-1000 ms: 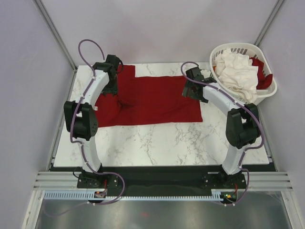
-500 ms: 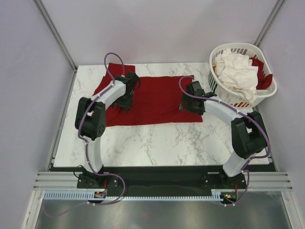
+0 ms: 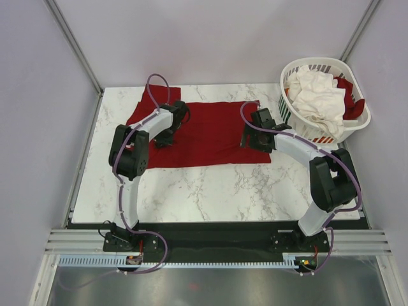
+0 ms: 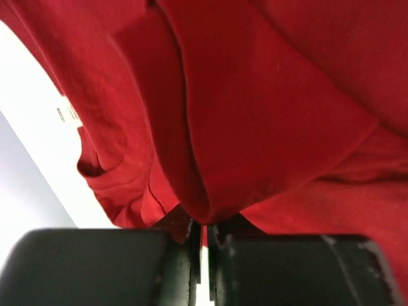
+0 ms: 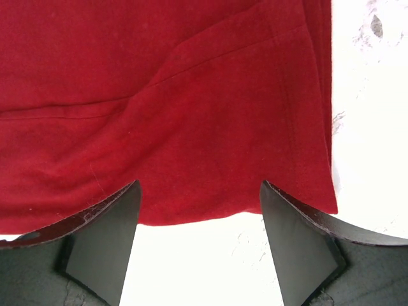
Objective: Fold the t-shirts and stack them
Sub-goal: Fold the tshirt
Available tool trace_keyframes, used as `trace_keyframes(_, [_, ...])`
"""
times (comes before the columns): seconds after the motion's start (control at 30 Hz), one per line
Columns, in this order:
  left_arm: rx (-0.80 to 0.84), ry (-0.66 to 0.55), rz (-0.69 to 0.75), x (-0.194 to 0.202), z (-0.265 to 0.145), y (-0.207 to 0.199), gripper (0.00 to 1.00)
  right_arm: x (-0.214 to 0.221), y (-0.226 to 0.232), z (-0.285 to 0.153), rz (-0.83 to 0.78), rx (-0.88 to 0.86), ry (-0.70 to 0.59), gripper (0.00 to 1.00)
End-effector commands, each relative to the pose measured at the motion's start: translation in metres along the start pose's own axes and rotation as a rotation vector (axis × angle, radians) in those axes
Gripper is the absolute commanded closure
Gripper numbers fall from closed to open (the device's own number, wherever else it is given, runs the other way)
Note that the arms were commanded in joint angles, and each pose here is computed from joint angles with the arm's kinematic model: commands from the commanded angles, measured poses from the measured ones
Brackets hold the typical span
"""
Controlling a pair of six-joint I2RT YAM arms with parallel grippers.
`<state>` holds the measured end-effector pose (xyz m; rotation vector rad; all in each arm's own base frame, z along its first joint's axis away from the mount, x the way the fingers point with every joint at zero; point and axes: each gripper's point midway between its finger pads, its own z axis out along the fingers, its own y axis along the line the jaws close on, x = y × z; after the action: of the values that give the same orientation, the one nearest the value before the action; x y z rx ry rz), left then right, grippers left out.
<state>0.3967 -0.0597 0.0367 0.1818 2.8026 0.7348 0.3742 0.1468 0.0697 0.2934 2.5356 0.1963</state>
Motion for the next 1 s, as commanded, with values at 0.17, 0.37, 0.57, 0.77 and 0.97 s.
trace_keyframes(0.17, [-0.074, -0.145, -0.084, -0.069, -0.014, 0.055, 0.98, 0.004, -0.003, 0.004, -0.017, -0.008, -0.002, 0.17])
trace_keyframes(0.37, [-0.025, -0.111, -0.199, -0.092, 0.029, 0.108, 0.98, 0.004, -0.003, 0.004, -0.016, -0.012, 0.002, 0.17])
trace_keyframes(0.57, [-0.074, -0.030, -0.286, -0.069, 0.041, 0.132, 0.20, 0.003, -0.002, 0.004, -0.019, -0.016, 0.003, 0.16])
trace_keyframes(0.77, [-0.033, -0.021, -0.465, -0.039, 0.002, 0.146, 0.13, 0.000, 0.002, 0.002, -0.018, -0.029, -0.003, 0.16])
trace_keyframes(0.97, [0.204, 0.045, -0.593, 0.018, 0.001, 0.094, 0.17, 0.010, -0.018, 0.001, 0.004, 0.042, -0.013, 0.14])
